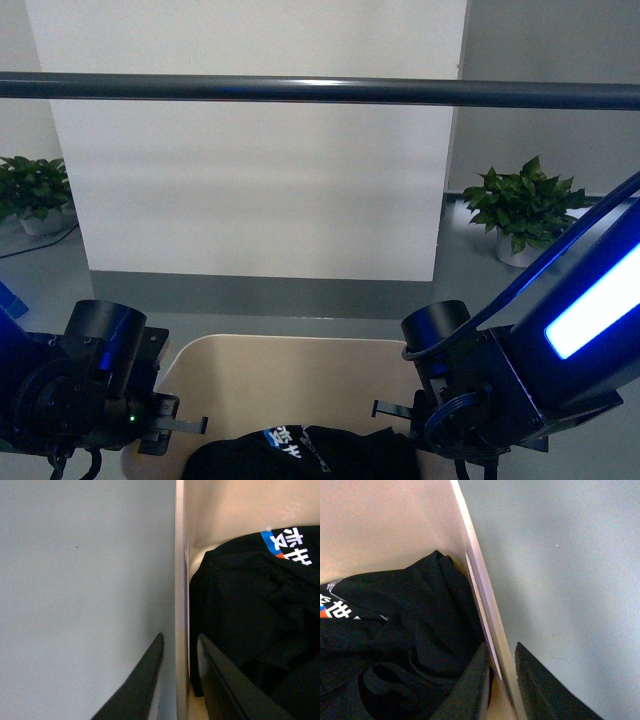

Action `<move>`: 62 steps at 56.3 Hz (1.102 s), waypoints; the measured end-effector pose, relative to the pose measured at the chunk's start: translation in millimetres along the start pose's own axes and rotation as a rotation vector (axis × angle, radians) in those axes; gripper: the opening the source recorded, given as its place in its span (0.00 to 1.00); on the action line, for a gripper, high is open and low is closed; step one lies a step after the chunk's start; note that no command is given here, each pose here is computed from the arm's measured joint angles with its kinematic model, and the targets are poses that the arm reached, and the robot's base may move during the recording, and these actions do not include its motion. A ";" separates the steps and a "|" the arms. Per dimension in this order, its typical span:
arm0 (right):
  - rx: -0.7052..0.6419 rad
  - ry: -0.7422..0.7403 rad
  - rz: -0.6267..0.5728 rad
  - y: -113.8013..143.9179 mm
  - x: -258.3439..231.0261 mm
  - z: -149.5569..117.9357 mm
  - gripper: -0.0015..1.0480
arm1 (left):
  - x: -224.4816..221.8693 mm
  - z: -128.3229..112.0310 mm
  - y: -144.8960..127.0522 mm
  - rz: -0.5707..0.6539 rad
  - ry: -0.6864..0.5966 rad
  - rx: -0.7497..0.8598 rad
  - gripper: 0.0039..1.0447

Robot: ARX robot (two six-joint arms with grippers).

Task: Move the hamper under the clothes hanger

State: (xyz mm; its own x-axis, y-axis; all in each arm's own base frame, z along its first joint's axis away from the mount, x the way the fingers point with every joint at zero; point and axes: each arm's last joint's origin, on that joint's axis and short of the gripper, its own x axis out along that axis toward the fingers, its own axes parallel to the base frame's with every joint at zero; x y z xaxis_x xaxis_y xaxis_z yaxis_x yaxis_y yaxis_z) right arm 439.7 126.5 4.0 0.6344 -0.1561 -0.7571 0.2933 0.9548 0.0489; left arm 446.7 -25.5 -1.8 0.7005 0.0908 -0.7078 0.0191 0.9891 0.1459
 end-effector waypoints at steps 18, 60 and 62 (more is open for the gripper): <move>-0.009 -0.043 -0.018 -2.9 -8.6 0.3 0.60 | -26.7 24.4 -3.3 -0.036 -0.100 -0.050 0.67; -0.082 -0.620 0.281 -5.5 -122.8 62.6 0.75 | -147.9 77.7 1.5 -0.055 -0.702 -0.130 0.72; -0.118 -0.688 0.290 -18.6 -127.7 52.8 0.68 | -155.6 65.2 4.3 -0.054 -0.738 -0.135 0.65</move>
State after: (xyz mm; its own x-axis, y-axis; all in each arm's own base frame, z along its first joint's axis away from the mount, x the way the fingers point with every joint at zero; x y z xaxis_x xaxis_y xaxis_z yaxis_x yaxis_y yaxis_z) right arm 390.9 115.4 134.1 0.9892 0.0195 -0.1454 -0.0073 0.9964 0.0845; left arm 384.3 -42.9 154.0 0.9983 -0.0124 -0.0574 0.0126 0.9999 0.0041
